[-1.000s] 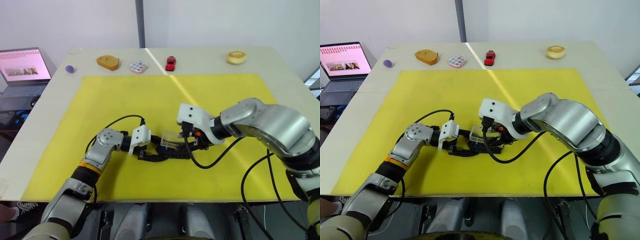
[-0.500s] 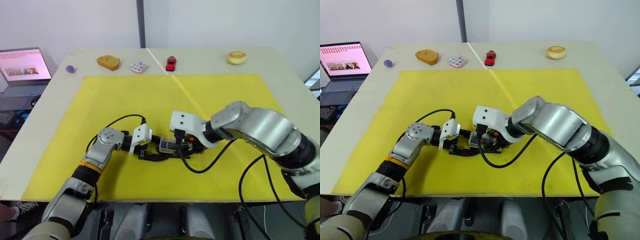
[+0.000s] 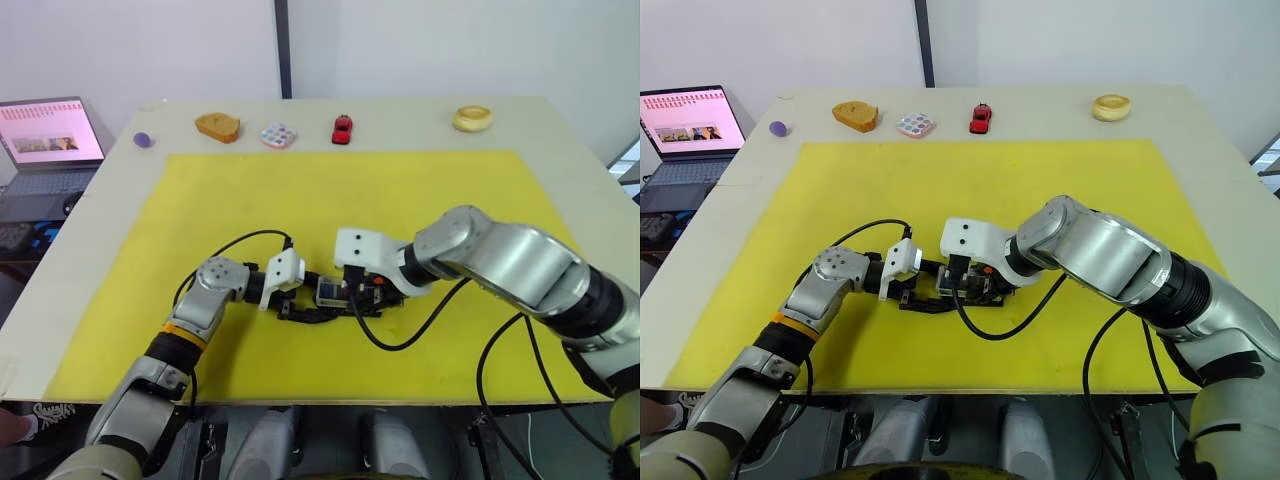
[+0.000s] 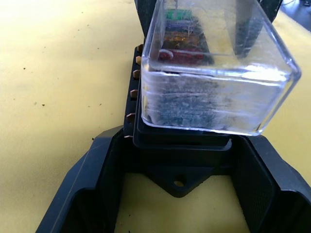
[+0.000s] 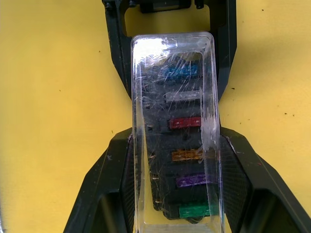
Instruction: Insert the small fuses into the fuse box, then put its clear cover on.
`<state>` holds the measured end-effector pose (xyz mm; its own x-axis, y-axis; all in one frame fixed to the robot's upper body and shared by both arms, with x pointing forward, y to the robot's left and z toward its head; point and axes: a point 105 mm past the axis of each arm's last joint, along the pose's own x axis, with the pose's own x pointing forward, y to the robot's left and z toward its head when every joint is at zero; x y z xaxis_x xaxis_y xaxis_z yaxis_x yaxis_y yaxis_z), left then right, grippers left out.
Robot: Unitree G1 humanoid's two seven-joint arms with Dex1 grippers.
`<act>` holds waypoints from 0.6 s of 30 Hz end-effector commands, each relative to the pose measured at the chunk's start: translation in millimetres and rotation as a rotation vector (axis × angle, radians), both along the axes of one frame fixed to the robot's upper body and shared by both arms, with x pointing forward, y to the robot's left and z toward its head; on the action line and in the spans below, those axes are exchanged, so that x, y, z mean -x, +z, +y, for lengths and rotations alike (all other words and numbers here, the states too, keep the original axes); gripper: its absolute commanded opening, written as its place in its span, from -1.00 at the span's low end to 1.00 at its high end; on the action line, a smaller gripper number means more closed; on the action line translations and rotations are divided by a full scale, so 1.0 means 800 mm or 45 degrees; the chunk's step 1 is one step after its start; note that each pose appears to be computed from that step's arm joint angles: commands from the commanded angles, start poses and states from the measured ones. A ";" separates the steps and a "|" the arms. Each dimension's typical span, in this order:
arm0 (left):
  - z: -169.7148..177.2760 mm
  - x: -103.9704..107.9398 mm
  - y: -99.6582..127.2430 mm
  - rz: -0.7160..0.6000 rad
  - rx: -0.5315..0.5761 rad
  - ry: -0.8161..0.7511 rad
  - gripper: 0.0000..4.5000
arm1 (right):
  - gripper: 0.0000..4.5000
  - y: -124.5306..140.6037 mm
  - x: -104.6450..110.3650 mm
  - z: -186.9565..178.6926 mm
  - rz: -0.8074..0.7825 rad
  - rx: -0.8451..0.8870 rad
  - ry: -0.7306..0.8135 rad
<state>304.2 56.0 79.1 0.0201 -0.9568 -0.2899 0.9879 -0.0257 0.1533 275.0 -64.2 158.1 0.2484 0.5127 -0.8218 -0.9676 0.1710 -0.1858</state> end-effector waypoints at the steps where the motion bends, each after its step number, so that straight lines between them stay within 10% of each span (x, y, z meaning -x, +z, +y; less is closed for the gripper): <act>1: 0.001 0.004 -0.032 0.080 -0.094 0.048 0.12 | -0.25 0.002 -0.006 -0.003 -0.047 0.036 -0.019; 9: 0.001 0.004 -0.032 0.080 -0.094 0.047 0.12 | -0.25 0.001 -0.005 -0.004 -0.031 0.050 -0.014; 13: 0.000 0.004 -0.031 0.079 -0.093 0.049 0.12 | 0.55 0.003 -0.007 -0.003 -0.040 0.045 -0.008; 18: 0.001 0.004 -0.032 0.079 -0.098 0.052 0.12 | 0.55 0.008 -0.009 -0.003 -0.053 0.039 0.008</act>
<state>303.9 52.1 79.2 0.0226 -0.9565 -0.2910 0.9864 -0.0261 0.1623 278.8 -68.5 152.3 0.2474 0.4758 -0.8440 -0.9670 0.1755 -0.1846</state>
